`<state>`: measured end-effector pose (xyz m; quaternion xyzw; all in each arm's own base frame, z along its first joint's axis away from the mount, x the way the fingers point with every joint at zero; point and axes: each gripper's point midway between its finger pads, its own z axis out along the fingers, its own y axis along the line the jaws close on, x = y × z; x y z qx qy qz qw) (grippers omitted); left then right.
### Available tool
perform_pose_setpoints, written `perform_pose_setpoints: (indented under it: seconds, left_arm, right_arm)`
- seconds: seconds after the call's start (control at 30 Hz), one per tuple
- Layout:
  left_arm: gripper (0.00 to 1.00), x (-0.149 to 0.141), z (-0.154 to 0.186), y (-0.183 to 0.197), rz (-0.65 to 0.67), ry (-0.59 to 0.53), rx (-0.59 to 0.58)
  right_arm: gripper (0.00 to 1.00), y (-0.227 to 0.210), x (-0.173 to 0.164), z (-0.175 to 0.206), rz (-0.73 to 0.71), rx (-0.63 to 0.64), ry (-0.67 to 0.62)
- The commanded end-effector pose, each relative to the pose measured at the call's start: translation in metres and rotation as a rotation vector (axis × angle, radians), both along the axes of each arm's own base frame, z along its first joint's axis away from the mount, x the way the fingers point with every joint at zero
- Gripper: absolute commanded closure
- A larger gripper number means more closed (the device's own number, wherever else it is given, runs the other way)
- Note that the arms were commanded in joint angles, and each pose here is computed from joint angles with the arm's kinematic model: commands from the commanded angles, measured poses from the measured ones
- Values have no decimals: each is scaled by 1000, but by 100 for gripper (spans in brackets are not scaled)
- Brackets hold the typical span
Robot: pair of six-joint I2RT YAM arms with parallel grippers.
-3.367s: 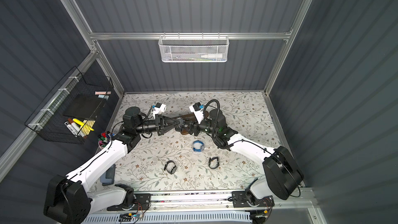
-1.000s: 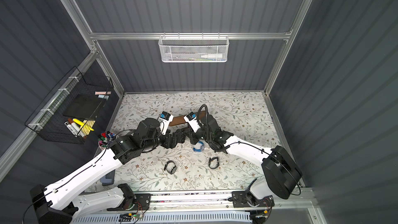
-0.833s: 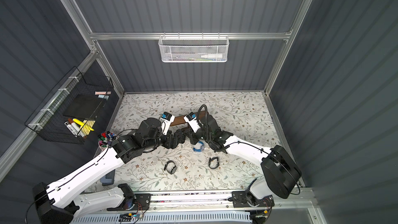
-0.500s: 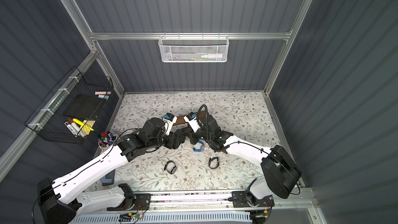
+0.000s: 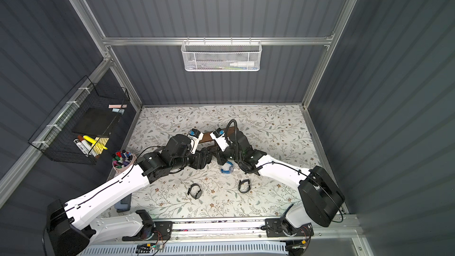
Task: Place watch on stand
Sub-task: Pick up the watch at the center of the board.
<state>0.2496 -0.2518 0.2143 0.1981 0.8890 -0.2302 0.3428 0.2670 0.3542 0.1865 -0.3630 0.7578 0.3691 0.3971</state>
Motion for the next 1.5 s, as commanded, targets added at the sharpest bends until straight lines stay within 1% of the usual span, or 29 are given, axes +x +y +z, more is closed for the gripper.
perform_pose_setpoints:
  seconds: [0.0, 0.23, 0.5, 0.63, 0.8, 0.83, 0.87, 0.93, 1.0, 1.03, 1.1, 1.13, 1.17, 1.27, 1.37, 1.47]
  left_arm:
    - [32, 4, 1, 1, 18, -11, 13]
    - [36, 6, -1, -1, 18, -11, 25]
    - [46, 7, -1, -5, 14, -11, 29]
    - [56, 8, 1, -7, 7, -10, 25]
    - [65, 6, 1, -7, 2, -7, 23]
    - [66, 6, 2, -6, 4, -11, 22]
    - [67, 7, 3, -5, 9, -16, 23]
    - [68, 8, 4, -3, 13, -22, 35]
    - [68, 10, 9, -5, 13, -31, 33]
    - [68, 11, 10, -5, 13, -30, 37]
    - [69, 13, 16, -7, 14, -43, 31]
    - [69, 14, 18, -5, 23, -48, 37]
    - [70, 16, 21, -4, 31, -57, 41]
    - [70, 21, 27, 0, 56, -76, 54]
    - [70, 26, 31, 6, 87, -94, 96]
    - [70, 35, 38, 20, 152, -125, 154]
  right_arm:
    - [100, 4, 1, 14, 10, 30, -40]
    - [100, 4, 2, 15, 5, 33, -43]
    - [100, 4, 2, 14, 3, 30, -43]
    - [100, 3, 1, 13, 3, 29, -42]
    - [100, 1, 6, 11, -26, 23, -50]
    - [94, 0, 7, 10, -37, 20, -50]
    - [83, -3, 13, 8, -70, 6, -58]
    - [52, -12, 21, 8, -142, -10, -65]
    - [29, -21, 27, 10, -190, -23, -83]
    - [19, -25, 29, 11, -209, -29, -92]
    - [7, -35, 34, 15, -242, -39, -97]
    - [2, -41, 37, 16, -265, -46, -98]
    - [1, -46, 39, 16, -283, -50, -94]
    - [1, -66, 48, 20, -348, -40, -63]
    - [1, -90, 56, 25, -429, -21, -30]
    - [1, -120, 67, 27, -558, -26, 19]
